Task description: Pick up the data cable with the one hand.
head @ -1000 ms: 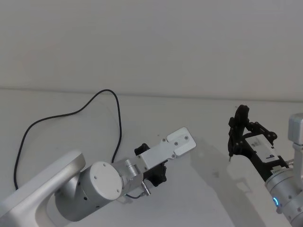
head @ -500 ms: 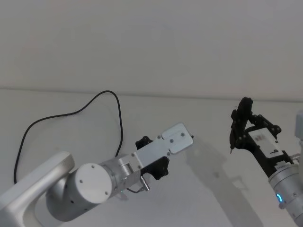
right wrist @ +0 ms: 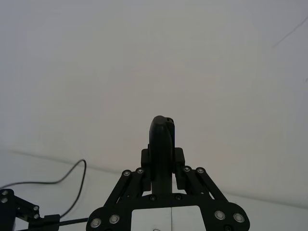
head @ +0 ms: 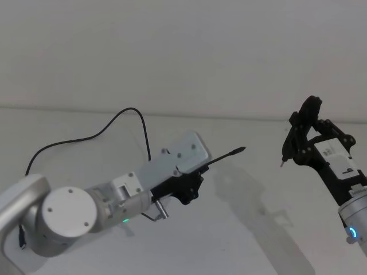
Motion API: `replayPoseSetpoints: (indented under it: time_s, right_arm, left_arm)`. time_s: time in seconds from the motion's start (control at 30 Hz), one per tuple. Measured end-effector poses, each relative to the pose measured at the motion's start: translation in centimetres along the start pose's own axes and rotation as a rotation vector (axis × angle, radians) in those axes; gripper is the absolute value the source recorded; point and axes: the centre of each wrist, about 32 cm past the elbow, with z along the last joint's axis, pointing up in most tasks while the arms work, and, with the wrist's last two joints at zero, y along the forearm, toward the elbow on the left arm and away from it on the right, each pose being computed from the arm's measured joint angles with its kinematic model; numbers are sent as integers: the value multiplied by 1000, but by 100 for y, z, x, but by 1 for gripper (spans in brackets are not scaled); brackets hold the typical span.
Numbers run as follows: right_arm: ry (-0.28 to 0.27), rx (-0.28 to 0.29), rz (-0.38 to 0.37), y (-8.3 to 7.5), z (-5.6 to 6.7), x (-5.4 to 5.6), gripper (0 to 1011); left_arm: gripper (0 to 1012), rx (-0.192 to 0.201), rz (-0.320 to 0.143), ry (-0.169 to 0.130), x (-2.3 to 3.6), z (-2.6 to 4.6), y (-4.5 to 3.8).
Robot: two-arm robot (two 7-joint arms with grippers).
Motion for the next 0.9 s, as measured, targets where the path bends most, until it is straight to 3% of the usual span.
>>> replayPoseSetpoints:
  time_s: [0.3, 0.57, 0.9]
  right_arm:
    - [66, 57, 11, -36, 58, 12, 268]
    - [123, 109, 26, -39, 88, 28, 268]
    - [224, 186, 60, -16, 92, 42, 268]
  left_arm:
    - [51, -66, -43, 35, 214, -84, 134]
    - [51, -111, -79, 76, 351, -158, 213]
    - [51, -167, -176, 116, 541, -236, 314]
